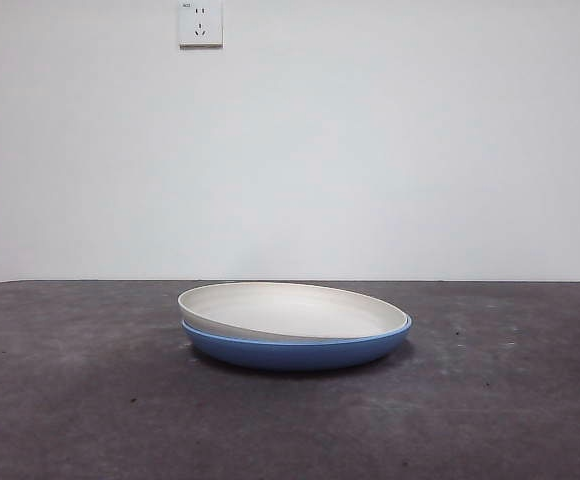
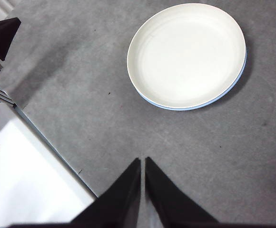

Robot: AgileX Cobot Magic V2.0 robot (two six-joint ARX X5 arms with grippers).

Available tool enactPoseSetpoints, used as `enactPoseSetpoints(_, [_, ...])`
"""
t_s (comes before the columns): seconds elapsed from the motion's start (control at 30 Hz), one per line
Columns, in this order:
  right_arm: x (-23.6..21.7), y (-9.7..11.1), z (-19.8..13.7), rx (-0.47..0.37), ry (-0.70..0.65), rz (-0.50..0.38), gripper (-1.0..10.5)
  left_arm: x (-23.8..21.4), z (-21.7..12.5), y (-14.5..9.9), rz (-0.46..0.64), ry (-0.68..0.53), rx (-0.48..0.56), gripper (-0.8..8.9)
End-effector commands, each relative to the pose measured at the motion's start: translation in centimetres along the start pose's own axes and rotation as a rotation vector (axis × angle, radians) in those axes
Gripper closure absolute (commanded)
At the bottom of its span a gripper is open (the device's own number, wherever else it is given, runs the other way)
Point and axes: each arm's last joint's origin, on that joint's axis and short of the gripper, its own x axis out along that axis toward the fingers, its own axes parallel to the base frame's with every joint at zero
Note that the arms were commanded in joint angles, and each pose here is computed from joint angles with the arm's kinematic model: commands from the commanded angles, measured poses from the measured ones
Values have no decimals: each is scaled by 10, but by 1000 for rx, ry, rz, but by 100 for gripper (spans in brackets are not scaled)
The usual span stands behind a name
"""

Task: Pick up the white plate, put it on the blue plate, put it on desk

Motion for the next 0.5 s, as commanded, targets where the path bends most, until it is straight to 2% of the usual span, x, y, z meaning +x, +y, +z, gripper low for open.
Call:
enactPoseSetpoints(0.03, [-2,2,5,-23,-17,8,939,2,-7,0,1,27,-10,804])
enactPoseSetpoints(0.37, [-3,2,4,-28,-20,7,939,2,-7,0,1,27,-10,804])
enactPoseSetpoints(0.5, [-14,0,7,-114,-119,-64,939,2,-7,0,1,27,-10,804])
